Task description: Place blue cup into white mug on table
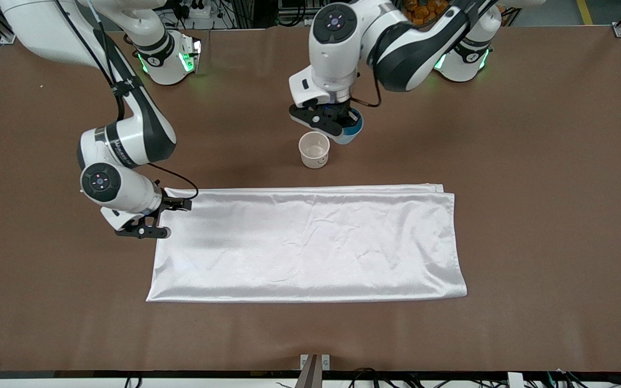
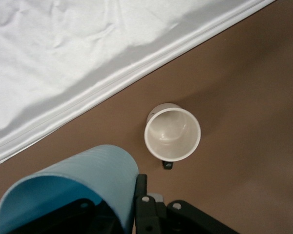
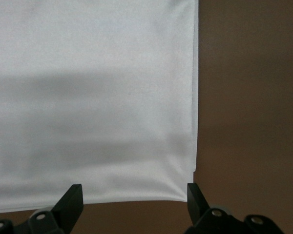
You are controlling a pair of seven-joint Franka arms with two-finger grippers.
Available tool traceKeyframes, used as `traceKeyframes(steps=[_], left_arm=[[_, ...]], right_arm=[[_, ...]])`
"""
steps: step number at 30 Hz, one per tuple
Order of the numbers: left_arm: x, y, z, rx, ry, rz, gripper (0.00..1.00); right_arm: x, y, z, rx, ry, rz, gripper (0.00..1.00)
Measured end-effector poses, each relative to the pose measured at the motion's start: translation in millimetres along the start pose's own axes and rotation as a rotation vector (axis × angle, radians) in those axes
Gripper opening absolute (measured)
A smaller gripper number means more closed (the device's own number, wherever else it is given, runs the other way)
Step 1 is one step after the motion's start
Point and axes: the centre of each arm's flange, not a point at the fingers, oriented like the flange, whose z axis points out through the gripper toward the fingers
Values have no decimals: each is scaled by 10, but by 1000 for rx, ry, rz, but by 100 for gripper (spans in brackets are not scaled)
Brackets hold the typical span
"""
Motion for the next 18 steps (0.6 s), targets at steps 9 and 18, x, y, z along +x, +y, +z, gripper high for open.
traceKeyframes(steps=[9,18], left_arm=[[-63,514,456,56,31,-68,4],[-120,780,760,77,41,-61,4]], right_arm=[[-363,65,-30,-22,11,-9,100],[-763,170,-233,-55,32,-44,100]])
